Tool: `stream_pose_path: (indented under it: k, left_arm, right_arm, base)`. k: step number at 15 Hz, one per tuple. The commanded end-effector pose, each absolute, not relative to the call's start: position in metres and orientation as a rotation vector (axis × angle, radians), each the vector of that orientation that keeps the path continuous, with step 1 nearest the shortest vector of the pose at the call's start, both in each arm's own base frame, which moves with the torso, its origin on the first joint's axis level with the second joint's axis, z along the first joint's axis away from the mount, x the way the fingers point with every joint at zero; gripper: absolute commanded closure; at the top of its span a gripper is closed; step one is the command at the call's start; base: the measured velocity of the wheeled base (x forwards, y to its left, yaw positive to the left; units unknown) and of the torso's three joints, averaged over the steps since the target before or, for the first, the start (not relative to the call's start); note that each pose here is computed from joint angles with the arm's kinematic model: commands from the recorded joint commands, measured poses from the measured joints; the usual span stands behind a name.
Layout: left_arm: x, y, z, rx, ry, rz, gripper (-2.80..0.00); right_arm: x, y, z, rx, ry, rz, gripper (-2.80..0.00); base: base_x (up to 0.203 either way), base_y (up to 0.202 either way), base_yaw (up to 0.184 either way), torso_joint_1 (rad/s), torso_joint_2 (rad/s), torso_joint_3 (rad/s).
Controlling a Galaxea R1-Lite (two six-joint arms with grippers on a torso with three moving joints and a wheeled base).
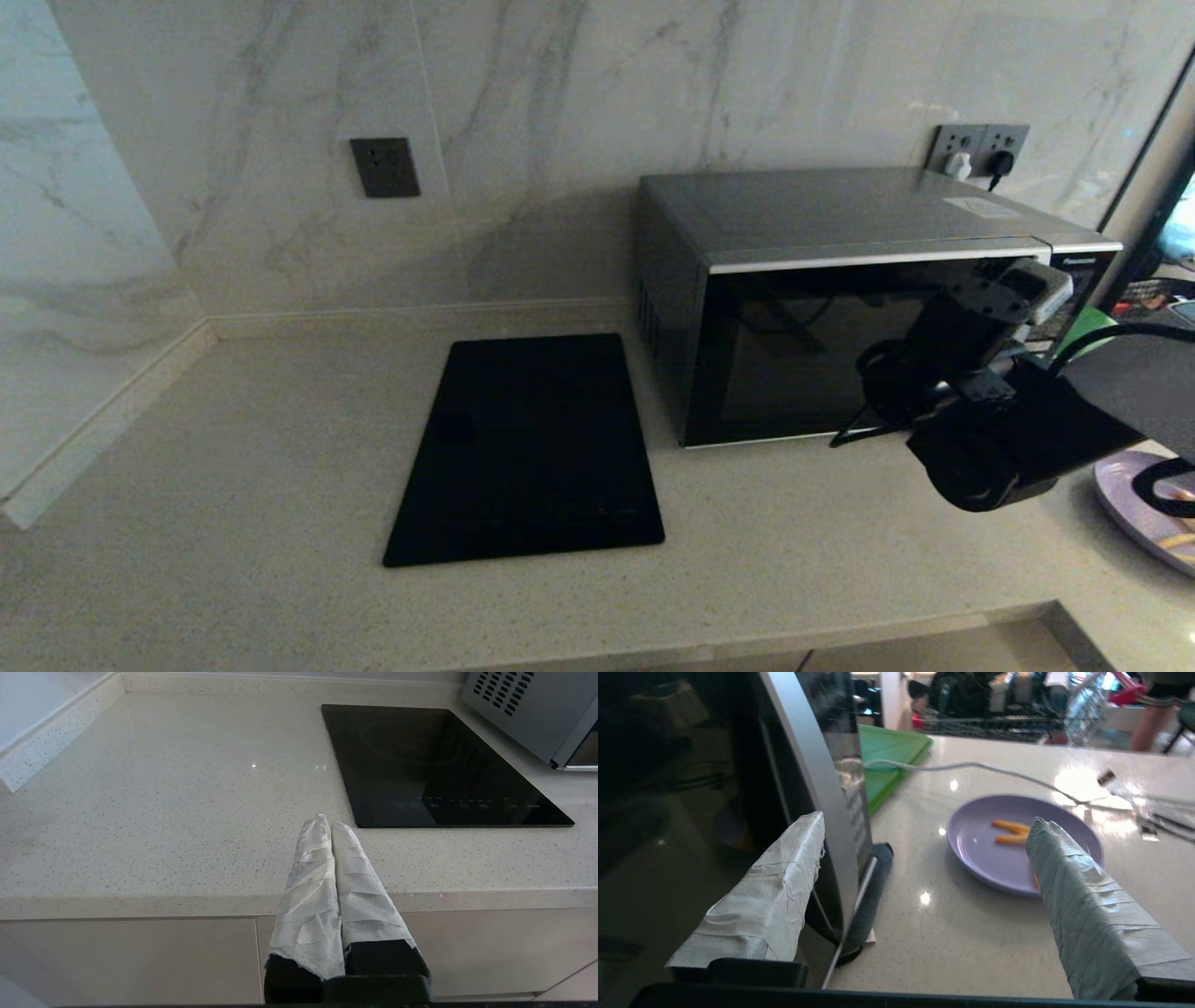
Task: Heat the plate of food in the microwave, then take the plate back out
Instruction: Open the microwave oven
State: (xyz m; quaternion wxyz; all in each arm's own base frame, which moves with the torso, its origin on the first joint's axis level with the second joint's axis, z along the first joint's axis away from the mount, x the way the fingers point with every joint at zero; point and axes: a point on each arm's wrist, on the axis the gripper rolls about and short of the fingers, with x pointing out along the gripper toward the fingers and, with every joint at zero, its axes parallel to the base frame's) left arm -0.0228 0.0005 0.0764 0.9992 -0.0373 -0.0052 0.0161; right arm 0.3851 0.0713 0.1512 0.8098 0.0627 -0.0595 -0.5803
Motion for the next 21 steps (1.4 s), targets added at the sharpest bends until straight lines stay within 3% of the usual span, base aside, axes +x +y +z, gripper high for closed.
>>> stream_pose_path:
  k: [1, 7, 21]
  left_arm:
    - [-0.023, 0.001, 0.076, -0.075, -0.009, 0.033, 0.0]
    - [-0.023, 0.001, 0.076, -0.075, -0.009, 0.033, 0.0]
    - [-0.023, 0.001, 0.076, -0.075, -0.009, 0.033, 0.0]
  right_arm:
    - [0.391, 0.073, 0.132, 0.133, -0.117, -1.277, -2.8]
    - [0.412, 0.068, 0.107, 0.116, -0.105, -1.306, -2.8]
    - [0.438, 0.042, 0.099, 0.1, -0.118, -1.331, -2.8]
  base:
    - [0.0, 0.0, 0.0, 0.0, 0.0, 0.0]
    - [0.0, 0.0, 0.0, 0.0, 0.0, 0.0]
    - [0.0, 0.0, 0.0, 0.0, 0.0, 0.0]
